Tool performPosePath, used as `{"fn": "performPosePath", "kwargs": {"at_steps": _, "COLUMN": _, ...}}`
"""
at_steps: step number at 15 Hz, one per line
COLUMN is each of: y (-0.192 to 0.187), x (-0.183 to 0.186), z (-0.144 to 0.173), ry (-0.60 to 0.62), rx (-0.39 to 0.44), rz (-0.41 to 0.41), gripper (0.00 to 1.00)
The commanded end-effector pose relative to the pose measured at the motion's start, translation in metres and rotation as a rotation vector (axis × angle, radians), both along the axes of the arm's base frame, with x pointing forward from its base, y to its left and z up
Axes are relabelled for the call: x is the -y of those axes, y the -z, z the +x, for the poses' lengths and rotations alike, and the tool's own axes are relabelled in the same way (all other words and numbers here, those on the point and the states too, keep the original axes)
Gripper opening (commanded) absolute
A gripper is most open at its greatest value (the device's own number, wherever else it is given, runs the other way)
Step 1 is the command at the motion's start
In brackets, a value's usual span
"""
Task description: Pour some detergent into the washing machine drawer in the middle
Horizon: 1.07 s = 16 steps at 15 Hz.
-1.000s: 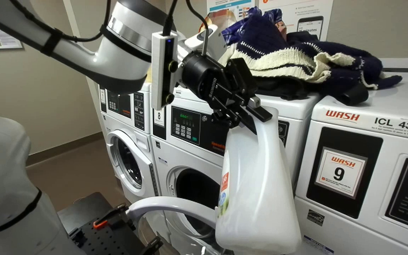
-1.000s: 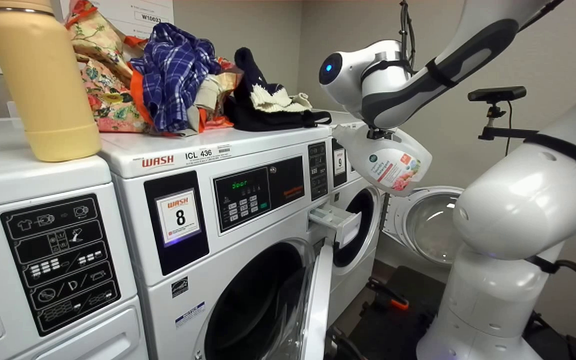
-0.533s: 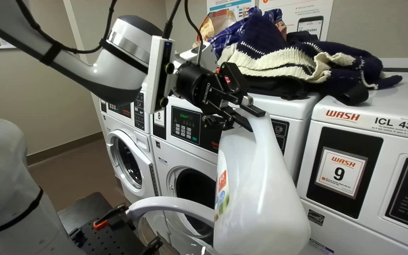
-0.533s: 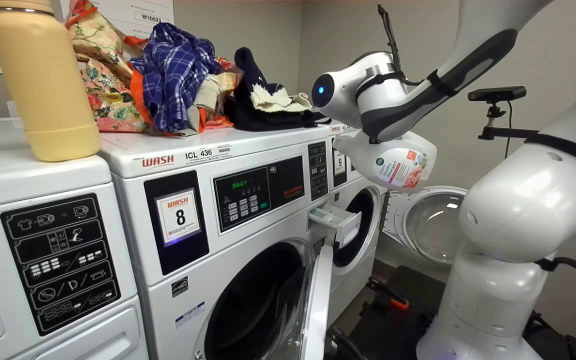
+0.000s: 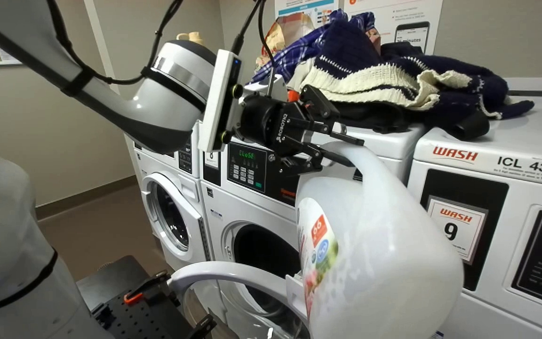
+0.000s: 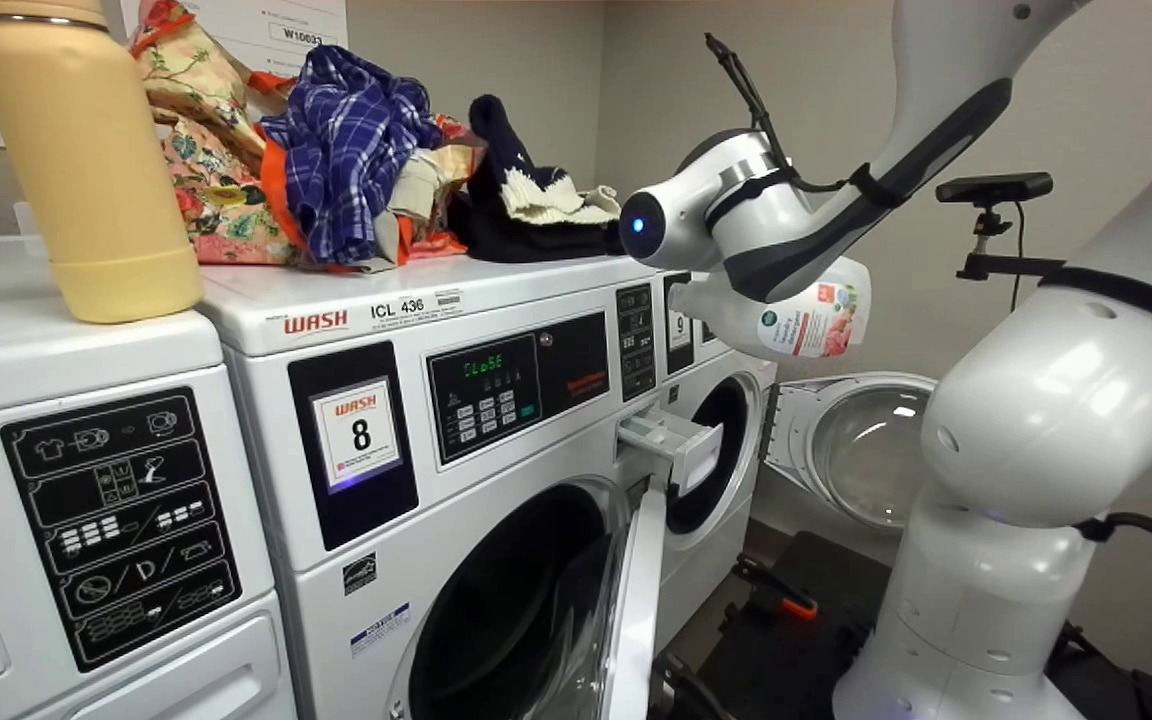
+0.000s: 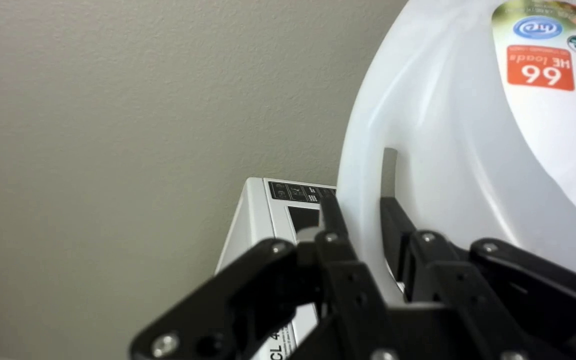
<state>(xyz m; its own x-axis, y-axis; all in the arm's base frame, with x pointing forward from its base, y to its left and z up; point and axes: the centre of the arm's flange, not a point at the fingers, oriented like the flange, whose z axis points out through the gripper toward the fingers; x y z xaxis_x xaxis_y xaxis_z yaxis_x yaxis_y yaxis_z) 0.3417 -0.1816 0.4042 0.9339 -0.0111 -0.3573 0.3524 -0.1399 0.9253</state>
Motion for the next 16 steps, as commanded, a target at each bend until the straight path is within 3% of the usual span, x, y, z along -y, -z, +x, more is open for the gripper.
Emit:
{"fn": "performPosePath", "kwargs": {"at_steps": 1, "y": -0.009, "x": 0.005, "z": 0.006, "ry": -0.037, "rx": -0.098, "rz": -0.099, "gripper": 0.06}}
{"fn": "performPosePath", "kwargs": {"at_steps": 16, "y": 0.052, "x": 0.023, "z": 0.023, "ry": -0.143, "rx": -0.315, "rz": -0.203, "gripper": 0.06}}
